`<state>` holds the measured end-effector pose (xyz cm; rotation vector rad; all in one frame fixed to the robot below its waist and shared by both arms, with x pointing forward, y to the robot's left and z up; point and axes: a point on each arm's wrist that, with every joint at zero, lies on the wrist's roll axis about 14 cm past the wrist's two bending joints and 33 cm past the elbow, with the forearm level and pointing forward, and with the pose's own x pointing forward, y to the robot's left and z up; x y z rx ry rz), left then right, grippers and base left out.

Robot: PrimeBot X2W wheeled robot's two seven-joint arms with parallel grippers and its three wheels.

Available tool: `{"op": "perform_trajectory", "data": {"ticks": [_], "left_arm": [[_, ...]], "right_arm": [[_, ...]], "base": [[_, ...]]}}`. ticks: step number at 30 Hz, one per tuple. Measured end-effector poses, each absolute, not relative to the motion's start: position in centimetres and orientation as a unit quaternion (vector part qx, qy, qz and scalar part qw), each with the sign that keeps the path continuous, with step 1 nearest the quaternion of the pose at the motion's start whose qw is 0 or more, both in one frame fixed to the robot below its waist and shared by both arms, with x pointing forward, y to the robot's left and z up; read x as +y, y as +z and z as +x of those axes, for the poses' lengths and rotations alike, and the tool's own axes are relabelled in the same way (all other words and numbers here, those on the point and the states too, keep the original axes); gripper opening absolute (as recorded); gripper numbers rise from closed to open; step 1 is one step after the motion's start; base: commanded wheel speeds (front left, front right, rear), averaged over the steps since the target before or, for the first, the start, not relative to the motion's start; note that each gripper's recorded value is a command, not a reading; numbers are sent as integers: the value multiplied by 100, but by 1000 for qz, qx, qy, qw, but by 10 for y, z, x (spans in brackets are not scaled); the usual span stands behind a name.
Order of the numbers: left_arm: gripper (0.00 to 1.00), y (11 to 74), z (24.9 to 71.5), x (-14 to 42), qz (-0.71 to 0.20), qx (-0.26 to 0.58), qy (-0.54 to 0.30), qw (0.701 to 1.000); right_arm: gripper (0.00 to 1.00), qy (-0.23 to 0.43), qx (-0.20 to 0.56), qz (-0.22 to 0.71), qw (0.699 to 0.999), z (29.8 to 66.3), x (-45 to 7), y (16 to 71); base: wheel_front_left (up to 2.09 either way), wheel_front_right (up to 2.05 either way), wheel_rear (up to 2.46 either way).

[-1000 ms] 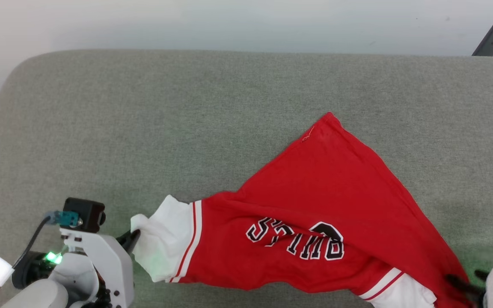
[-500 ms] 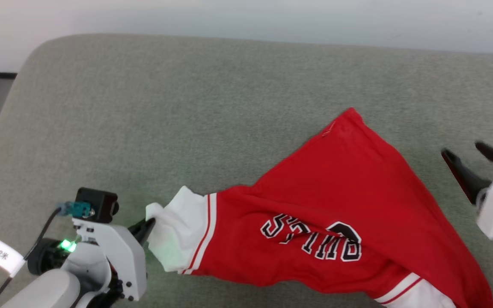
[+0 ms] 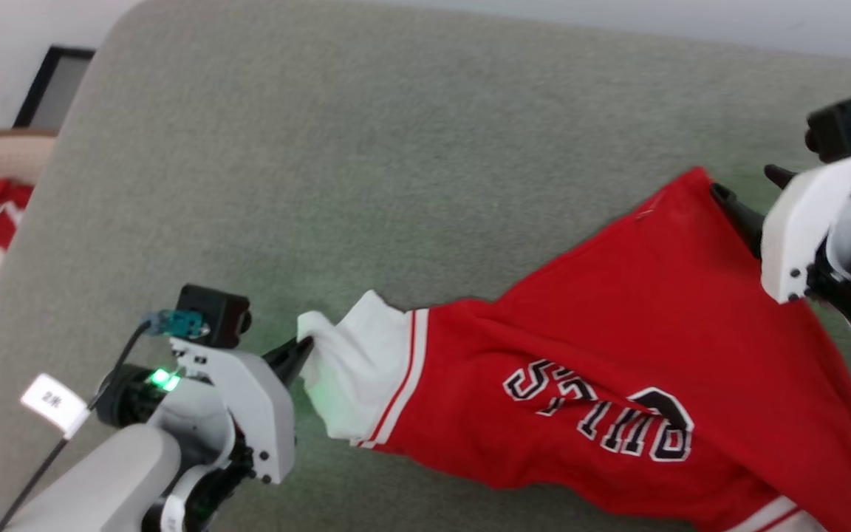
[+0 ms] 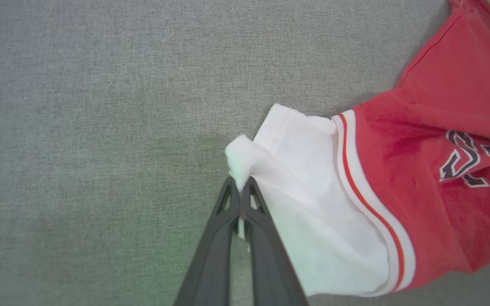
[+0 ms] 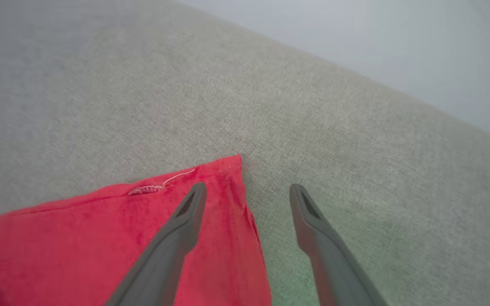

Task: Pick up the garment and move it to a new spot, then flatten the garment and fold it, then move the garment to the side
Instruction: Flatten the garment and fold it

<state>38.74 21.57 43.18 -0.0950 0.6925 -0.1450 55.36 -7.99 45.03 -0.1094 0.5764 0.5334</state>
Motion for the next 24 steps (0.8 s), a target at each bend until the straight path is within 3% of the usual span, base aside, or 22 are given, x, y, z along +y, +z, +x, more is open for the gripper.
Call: {"op": "perform_trajectory", "data": {"ticks": [13, 14, 15, 24], "left_arm": [[0, 414, 388, 226, -52, 358, -55, 931], [0, 413, 388, 227, -53, 359, -53, 930], [0, 411, 388, 228, -53, 361, -52, 930], [0, 432, 404, 238, -26, 348, -56, 935]], "right_arm": [[100, 276, 421, -88, 859, 571, -55, 387], [33, 275, 432, -86, 855, 571, -54, 385], [0, 275, 440, -85, 850, 571, -54, 383], [0, 274, 430, -94, 855, 569, -57, 400]], "base": [[0, 0, 0], [0, 0, 0], [0, 0, 0], [0, 0, 0]]}}
